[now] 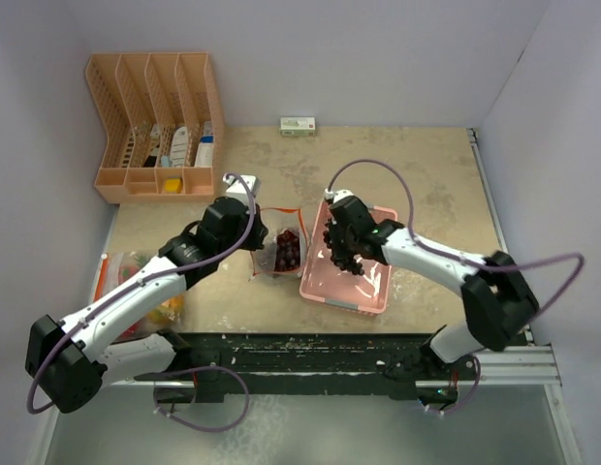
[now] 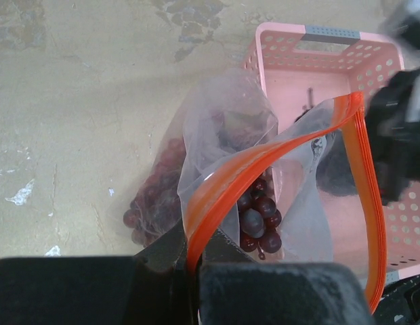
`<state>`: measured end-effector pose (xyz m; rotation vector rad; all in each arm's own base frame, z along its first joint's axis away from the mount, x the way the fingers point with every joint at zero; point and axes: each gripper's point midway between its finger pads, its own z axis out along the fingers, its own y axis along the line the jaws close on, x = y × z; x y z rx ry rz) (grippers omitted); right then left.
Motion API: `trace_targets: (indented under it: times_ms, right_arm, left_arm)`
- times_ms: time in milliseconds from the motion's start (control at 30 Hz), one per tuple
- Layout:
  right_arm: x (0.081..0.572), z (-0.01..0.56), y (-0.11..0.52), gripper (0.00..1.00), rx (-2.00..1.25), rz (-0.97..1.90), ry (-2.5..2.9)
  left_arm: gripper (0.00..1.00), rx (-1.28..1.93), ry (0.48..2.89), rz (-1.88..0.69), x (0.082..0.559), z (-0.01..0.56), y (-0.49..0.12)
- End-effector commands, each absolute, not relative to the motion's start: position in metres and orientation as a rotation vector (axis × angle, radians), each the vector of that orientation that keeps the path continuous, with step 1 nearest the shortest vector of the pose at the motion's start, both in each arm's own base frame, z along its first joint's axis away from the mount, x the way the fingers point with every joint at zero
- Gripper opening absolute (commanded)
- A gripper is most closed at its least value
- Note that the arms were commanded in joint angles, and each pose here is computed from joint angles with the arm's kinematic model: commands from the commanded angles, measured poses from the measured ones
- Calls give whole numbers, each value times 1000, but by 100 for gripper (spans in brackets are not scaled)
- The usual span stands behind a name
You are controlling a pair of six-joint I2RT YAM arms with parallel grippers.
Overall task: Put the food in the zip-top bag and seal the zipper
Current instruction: Pick up the fake fruit from the bin, then place the fake fruit in the zipper food storage bag.
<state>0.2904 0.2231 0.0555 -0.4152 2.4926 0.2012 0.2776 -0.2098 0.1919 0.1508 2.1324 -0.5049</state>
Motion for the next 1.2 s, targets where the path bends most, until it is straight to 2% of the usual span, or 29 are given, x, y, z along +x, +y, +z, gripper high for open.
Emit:
trace_targets:
  times_ms: [0,67,233,467,700,867,1000,1167]
  right_arm:
    - [286,145,223,0,-345,334,2322]
    - [289,200,239,0,-411,466,2152]
    - [255,308,277,0,-537,878,1778]
    - [223,382,319,0,-585,1257,1471]
    - [245,365,334,0,-298,1355,1380]
    - [265,334,346,0,-204,1245,1449]
    - [275,289,356,8,-211,1146,1609]
    - [271,259,360,13,-240,1082,1737]
  left_arm:
    - [0,142,2090,-528,286,203,-216]
    - [0,144,2087,-524,287,205,-216]
    - [0,143,2086,-521,289,207,-217]
    - [0,128,2073,-533,289,213,-217]
    - [0,107,2050,-570,289,225,-220]
    - [0,97,2037,-603,286,232,-222]
    - [0,96,2036,-606,285,233,-221]
    - [0,98,2041,-598,286,229,-221]
